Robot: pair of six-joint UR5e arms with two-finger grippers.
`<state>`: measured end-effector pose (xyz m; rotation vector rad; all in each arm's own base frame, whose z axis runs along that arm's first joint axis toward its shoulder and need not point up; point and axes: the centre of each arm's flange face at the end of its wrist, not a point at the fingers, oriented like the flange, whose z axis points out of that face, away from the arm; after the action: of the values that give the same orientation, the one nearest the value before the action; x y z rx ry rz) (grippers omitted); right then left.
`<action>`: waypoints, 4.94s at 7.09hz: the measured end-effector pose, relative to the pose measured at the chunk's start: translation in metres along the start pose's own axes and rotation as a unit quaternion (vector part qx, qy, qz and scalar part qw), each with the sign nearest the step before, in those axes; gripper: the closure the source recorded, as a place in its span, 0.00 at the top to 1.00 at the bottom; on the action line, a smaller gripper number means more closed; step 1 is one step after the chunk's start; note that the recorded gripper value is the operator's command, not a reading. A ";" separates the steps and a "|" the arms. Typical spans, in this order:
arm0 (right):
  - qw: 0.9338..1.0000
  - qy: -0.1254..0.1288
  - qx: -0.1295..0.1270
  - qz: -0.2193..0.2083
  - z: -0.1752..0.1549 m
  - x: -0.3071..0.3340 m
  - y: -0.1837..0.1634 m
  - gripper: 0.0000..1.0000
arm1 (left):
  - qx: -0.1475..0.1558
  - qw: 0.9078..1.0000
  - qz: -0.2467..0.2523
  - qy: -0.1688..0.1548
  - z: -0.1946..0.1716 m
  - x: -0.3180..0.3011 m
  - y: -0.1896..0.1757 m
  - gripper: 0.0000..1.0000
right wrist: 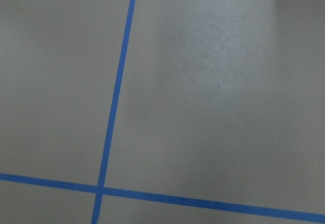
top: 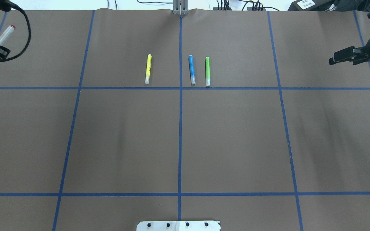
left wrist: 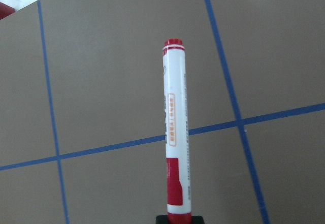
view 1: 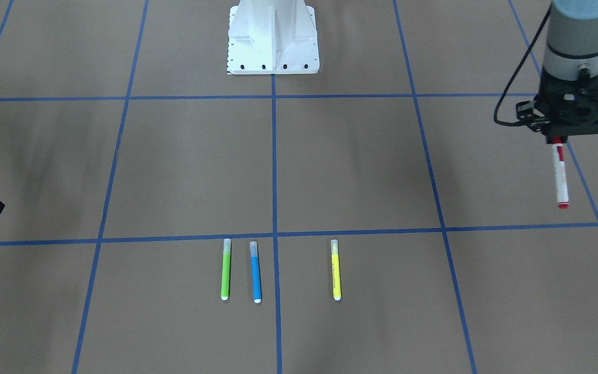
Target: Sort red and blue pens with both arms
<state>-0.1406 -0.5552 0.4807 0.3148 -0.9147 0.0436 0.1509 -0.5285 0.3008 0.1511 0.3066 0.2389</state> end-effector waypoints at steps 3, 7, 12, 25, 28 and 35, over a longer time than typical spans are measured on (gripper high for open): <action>1.000 0.003 0.003 -0.001 0.000 0.000 -0.001 0.99 | -0.019 0.998 -0.031 0.060 -0.026 -0.124 0.017 0.00; 1.000 0.004 0.004 -0.002 0.000 -0.001 -0.001 0.99 | -0.054 0.982 -0.118 0.136 0.014 -0.263 0.117 0.00; 1.000 0.007 -0.001 0.003 0.003 0.006 0.004 0.99 | -0.074 0.916 -0.302 0.252 0.125 -0.363 0.390 0.00; 1.000 -0.004 0.005 -0.009 -0.003 -0.006 0.006 0.99 | -0.278 0.550 -0.614 0.493 0.319 -0.261 0.645 0.00; 1.000 -0.005 0.007 -0.011 -0.003 -0.007 0.006 0.99 | -0.273 0.553 -0.618 0.488 0.330 -0.281 0.642 0.99; 1.000 -0.007 0.008 -0.014 -0.003 -0.013 0.002 0.99 | -0.140 0.684 -0.588 0.409 0.281 -0.338 0.606 1.00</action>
<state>-0.1465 -0.5510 0.4698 0.3430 -0.9239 0.0238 -0.1997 -0.0632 0.7713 -0.5012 1.1891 -0.9886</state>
